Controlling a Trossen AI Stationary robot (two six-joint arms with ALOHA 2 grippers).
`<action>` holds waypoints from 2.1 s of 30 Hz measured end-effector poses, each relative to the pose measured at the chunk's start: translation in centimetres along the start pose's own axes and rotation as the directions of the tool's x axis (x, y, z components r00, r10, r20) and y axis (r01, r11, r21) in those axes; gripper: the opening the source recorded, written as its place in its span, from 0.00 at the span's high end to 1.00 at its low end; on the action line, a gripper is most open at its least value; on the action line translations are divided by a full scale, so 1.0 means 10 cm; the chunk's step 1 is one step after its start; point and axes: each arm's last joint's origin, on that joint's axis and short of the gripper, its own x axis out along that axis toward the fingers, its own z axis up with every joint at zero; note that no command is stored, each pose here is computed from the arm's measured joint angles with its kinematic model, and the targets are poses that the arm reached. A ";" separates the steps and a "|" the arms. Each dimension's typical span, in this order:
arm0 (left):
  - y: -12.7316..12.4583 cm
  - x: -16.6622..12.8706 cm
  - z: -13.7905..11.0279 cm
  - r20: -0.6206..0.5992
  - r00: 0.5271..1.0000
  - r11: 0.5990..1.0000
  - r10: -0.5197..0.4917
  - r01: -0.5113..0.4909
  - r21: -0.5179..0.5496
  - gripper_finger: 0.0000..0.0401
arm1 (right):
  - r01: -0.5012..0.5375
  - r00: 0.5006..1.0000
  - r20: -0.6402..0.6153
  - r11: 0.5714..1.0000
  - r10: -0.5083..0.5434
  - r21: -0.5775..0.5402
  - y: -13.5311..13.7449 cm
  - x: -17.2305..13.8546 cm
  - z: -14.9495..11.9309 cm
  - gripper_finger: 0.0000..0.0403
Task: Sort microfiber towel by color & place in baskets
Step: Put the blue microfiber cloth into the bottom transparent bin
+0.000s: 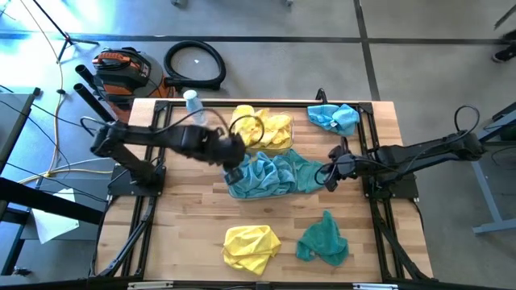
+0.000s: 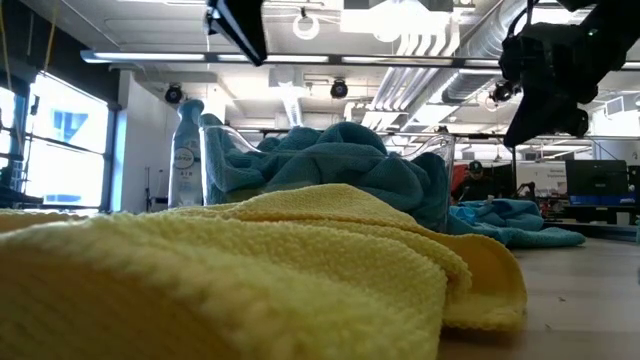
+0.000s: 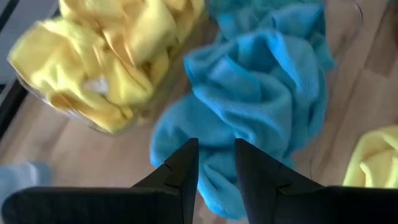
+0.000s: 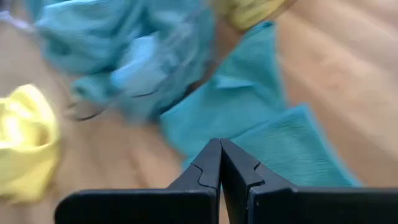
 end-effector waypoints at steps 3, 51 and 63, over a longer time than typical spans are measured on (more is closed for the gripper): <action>-0.05 0.02 -0.23 0.008 1.000 1.000 0.011 -0.011 -0.009 0.77 | -0.078 0.996 -0.032 0.997 0.079 0.018 0.07 0.01 -0.01 1.00; -0.11 0.00 -1.71 0.033 0.978 0.977 -0.206 0.208 -0.049 0.77 | 0.550 0.780 -0.563 0.726 -0.273 0.411 1.62 0.71 -1.38 0.38; -0.10 0.01 -1.71 0.025 0.979 0.978 -0.205 0.205 -0.043 0.77 | 0.506 0.809 -0.531 0.758 -0.251 0.413 1.62 0.84 -1.26 0.85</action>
